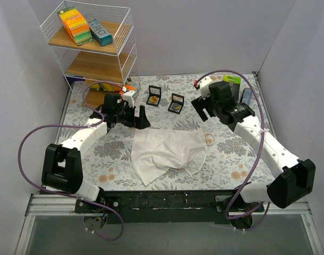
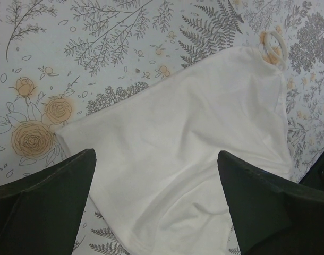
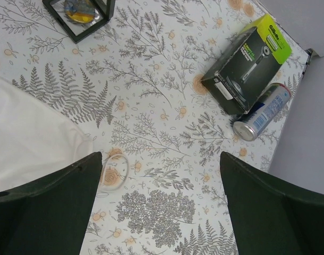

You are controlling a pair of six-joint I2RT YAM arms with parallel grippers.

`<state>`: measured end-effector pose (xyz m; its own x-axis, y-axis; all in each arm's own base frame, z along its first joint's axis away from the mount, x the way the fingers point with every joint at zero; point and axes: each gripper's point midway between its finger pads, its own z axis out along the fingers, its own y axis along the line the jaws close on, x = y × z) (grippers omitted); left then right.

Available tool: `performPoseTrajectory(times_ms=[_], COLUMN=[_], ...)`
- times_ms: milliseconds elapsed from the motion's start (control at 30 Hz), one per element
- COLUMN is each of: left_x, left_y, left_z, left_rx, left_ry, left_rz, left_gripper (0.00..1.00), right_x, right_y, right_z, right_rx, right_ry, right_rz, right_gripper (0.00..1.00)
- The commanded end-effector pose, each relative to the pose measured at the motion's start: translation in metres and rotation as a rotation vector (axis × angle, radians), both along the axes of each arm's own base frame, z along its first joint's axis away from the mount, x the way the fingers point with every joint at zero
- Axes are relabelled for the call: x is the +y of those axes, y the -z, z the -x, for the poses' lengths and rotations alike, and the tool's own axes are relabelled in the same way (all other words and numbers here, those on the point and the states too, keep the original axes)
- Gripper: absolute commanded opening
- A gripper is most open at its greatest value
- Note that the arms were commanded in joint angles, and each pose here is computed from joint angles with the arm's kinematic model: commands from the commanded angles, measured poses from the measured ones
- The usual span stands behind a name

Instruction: Remove the brooch from the garment

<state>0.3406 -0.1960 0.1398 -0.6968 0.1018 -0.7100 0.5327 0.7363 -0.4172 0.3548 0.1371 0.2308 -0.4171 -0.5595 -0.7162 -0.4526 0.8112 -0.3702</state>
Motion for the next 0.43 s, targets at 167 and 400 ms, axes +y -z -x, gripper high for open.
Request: performPoseTrajectory(times_ms=[167,400], left_x=[0.006,-0.002], left_y=[-0.023,-0.04], left_z=[-0.026,-0.02], left_rx=[-0.062,-0.099], left_ry=[-0.129,-0.009], left_rz=[0.029,0.022], left_gripper=[0.98,0.98], right_x=[-0.03,-0.041], right_y=[-0.035,-0.059], right_z=[0.007,-0.008], right_rx=[-0.103,-0.129], right_ry=[0.084,0.122], right_rz=[-0.072,-0.179], right_gripper=[0.98,0.98])
